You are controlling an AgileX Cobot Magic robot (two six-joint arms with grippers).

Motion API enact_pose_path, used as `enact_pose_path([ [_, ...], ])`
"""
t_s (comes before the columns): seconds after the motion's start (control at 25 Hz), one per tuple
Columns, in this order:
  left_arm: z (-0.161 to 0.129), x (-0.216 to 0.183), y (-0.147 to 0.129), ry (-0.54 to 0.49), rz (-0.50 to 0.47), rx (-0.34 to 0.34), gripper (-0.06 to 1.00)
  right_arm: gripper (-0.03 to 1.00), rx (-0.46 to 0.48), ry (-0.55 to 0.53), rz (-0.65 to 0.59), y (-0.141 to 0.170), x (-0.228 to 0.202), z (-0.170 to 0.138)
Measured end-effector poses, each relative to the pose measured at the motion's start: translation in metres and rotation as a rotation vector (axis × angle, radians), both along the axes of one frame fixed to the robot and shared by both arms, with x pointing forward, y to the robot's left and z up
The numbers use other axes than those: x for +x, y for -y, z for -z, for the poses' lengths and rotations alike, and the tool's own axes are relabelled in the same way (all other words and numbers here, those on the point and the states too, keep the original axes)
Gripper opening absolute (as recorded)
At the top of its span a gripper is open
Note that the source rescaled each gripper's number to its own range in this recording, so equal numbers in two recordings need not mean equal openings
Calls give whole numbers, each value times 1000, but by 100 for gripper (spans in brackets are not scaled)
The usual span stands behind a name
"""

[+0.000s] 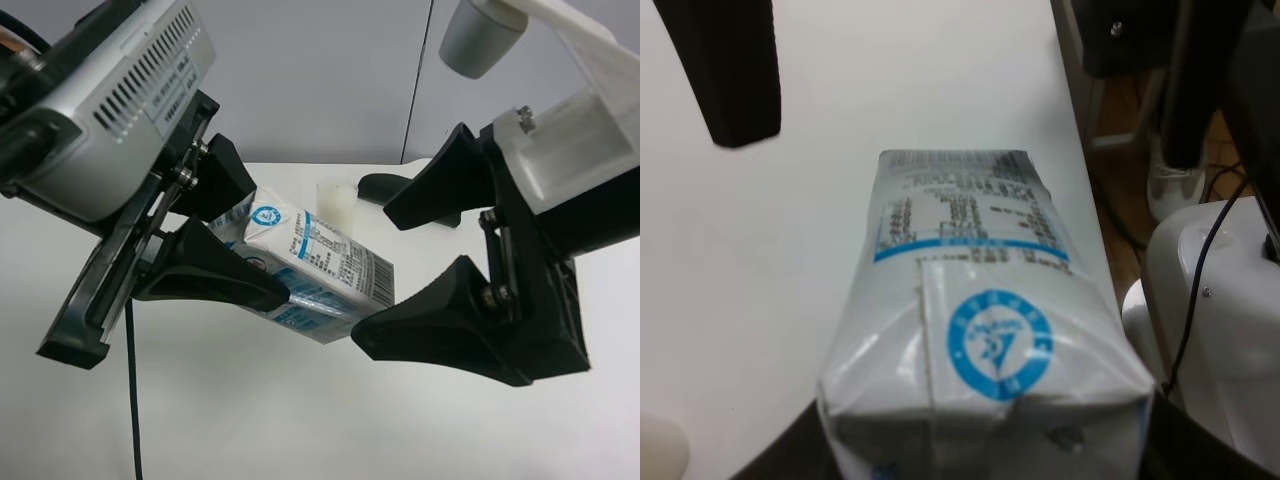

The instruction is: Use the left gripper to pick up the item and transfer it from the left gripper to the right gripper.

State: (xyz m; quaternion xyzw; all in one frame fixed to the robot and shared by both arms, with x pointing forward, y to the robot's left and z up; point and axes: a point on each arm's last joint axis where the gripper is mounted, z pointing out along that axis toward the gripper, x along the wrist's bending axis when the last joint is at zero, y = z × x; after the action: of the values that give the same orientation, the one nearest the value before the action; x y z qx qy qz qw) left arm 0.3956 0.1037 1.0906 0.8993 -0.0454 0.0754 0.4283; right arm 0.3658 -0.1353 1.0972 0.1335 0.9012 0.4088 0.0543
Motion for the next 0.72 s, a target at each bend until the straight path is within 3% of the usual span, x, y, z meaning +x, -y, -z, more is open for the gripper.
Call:
enact_pose_path([
  [0.32, 0, -1, 0, -5, 10, 3, 1, 100, 20, -3, -17, -16, 15, 12],
  [0.72, 0, -1, 0, -5, 11, 3, 1, 100, -20, -70, -16, -28, 26, 31],
])
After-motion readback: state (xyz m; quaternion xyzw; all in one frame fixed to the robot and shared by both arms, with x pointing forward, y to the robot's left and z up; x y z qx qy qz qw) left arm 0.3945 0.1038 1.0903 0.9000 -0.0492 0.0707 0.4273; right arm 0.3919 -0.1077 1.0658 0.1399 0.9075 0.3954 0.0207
